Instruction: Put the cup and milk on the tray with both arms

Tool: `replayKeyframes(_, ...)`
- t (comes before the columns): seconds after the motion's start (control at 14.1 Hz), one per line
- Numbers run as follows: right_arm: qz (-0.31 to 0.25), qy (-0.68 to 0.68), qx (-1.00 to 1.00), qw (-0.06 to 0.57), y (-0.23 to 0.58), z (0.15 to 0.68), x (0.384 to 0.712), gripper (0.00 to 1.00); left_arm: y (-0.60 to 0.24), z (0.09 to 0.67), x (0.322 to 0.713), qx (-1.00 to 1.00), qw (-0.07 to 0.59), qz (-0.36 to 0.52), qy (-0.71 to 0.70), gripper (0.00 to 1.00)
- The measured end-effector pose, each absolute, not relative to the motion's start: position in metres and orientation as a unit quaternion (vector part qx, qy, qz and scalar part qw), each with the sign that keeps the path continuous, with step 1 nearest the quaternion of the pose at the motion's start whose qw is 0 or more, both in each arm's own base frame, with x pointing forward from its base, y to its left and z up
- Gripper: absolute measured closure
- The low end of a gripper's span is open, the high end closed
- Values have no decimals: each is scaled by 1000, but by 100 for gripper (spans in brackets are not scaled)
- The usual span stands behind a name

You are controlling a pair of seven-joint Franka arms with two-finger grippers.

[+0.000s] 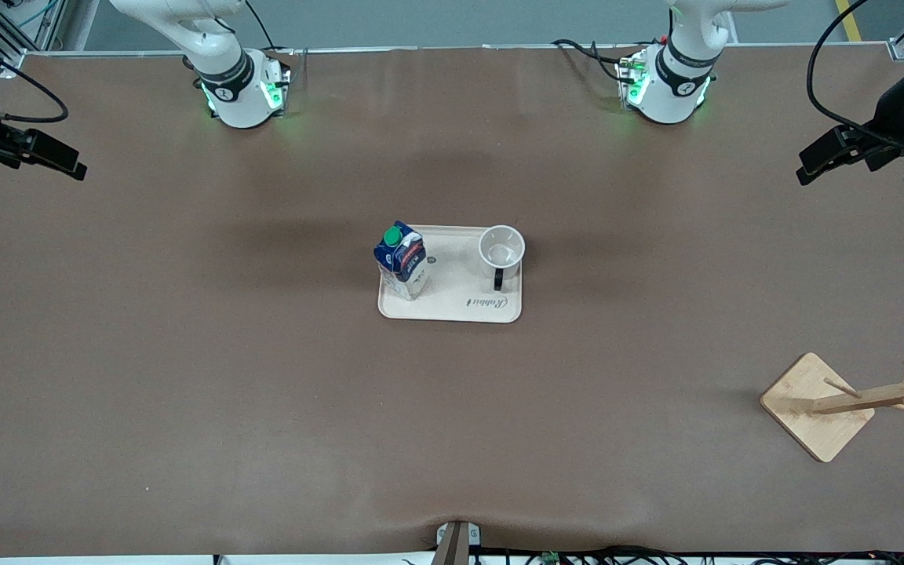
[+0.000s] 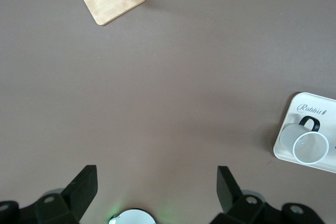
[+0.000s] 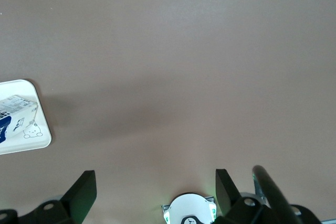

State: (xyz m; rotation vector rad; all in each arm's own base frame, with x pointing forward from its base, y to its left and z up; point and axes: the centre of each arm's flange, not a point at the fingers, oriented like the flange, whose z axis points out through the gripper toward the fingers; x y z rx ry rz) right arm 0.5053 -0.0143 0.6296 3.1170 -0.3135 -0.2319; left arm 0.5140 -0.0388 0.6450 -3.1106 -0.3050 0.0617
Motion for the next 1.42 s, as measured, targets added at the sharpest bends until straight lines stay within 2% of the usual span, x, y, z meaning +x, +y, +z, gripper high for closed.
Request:
replayKeyframes(0.78, -73, -98, 993, -1, -12, 628, 506, 0, -39, 648, 516, -995, 7, 14, -98, 0)
replayKeyframes(1.42, -70, -99, 993, -1, -13, 623, 511, 0, -40, 657, 518, -1000, 5, 4, -29, 0)
